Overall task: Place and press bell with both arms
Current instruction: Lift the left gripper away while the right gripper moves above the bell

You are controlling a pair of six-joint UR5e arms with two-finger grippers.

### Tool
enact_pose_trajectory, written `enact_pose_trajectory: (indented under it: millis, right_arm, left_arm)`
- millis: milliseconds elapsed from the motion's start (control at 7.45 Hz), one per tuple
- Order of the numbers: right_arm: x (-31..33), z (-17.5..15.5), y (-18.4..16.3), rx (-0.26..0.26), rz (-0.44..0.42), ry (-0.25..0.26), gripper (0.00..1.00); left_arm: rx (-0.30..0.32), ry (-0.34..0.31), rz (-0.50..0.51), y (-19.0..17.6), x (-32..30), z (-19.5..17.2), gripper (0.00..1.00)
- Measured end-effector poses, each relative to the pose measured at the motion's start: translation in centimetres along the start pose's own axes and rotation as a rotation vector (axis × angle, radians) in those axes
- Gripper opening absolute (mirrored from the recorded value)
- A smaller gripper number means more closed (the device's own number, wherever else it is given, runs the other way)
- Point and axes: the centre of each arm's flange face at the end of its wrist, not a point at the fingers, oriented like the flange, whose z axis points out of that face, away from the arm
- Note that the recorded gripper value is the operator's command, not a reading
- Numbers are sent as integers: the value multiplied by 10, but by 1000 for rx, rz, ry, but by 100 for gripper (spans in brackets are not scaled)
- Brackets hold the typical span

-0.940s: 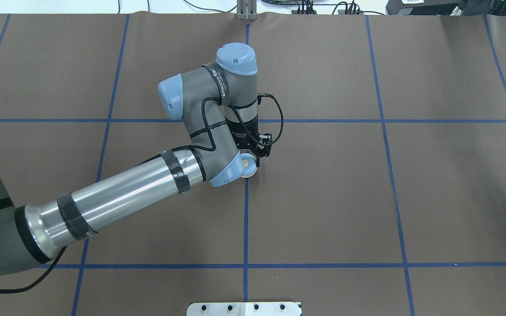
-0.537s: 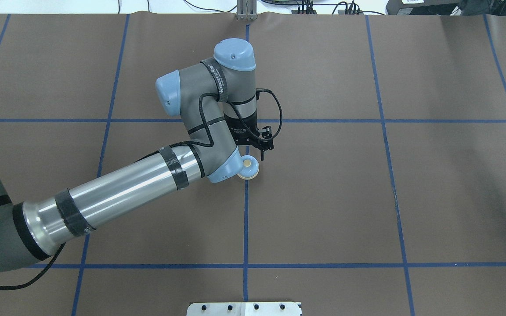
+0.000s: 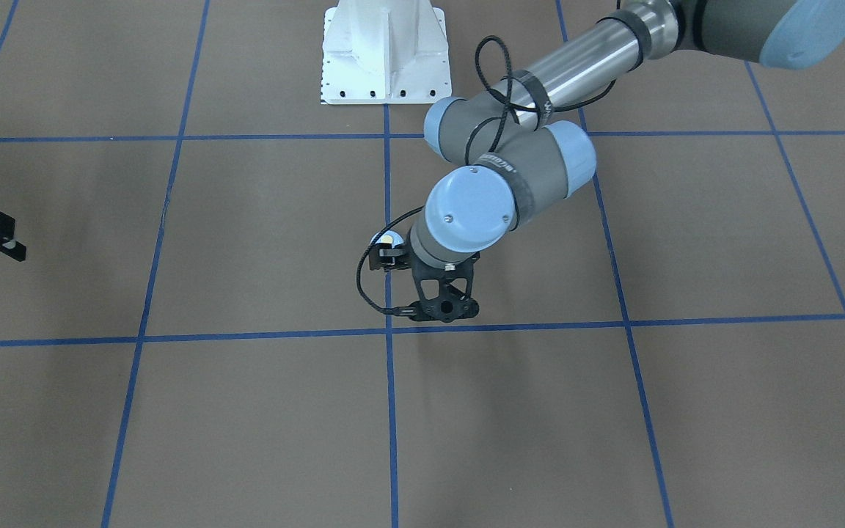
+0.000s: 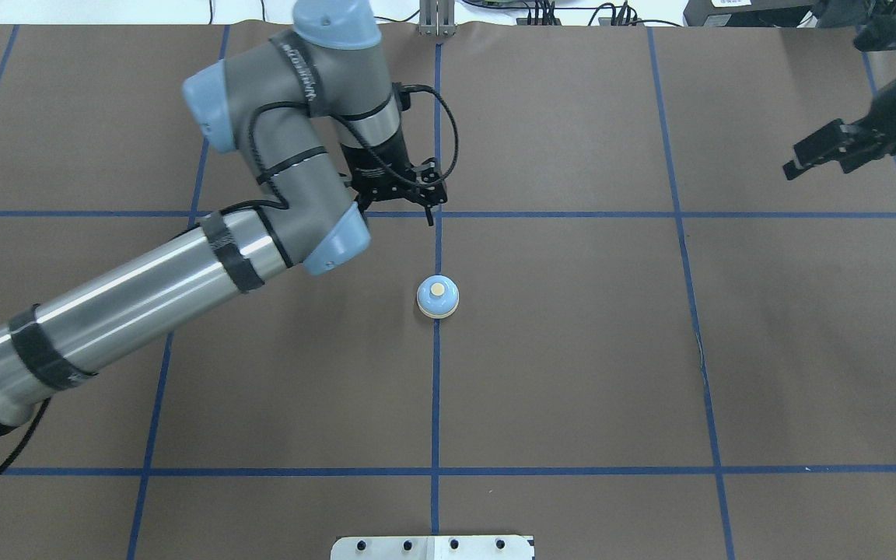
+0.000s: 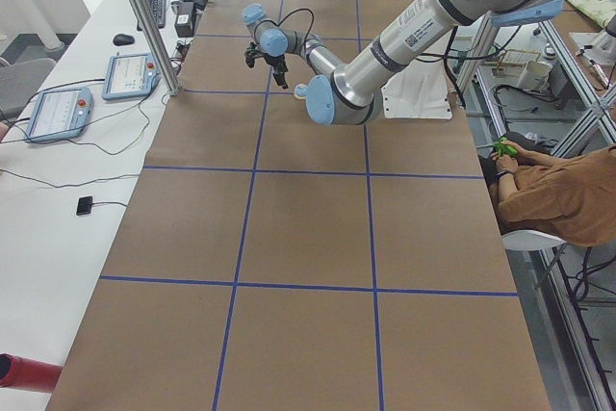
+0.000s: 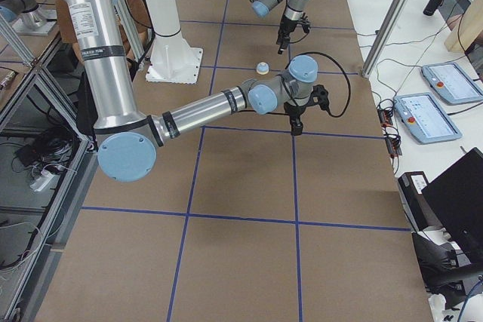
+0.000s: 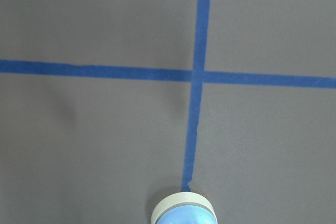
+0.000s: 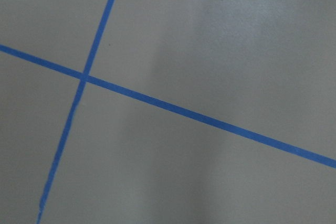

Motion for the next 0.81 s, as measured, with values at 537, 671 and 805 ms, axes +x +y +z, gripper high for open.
enact_pose_trajectory:
  millis: [537, 671, 805]
  right_arm:
    - [-250, 97, 7, 58, 191, 40, 98]
    - [-308, 120, 14, 72, 231, 38, 46]
    - [-356, 139, 20, 83, 259, 37, 0]
  left_arm:
    - [81, 21, 68, 20, -189, -55, 99]
    - [91, 8, 98, 26, -231, -62, 99]
    - [100, -1, 112, 35, -260, -67, 99]
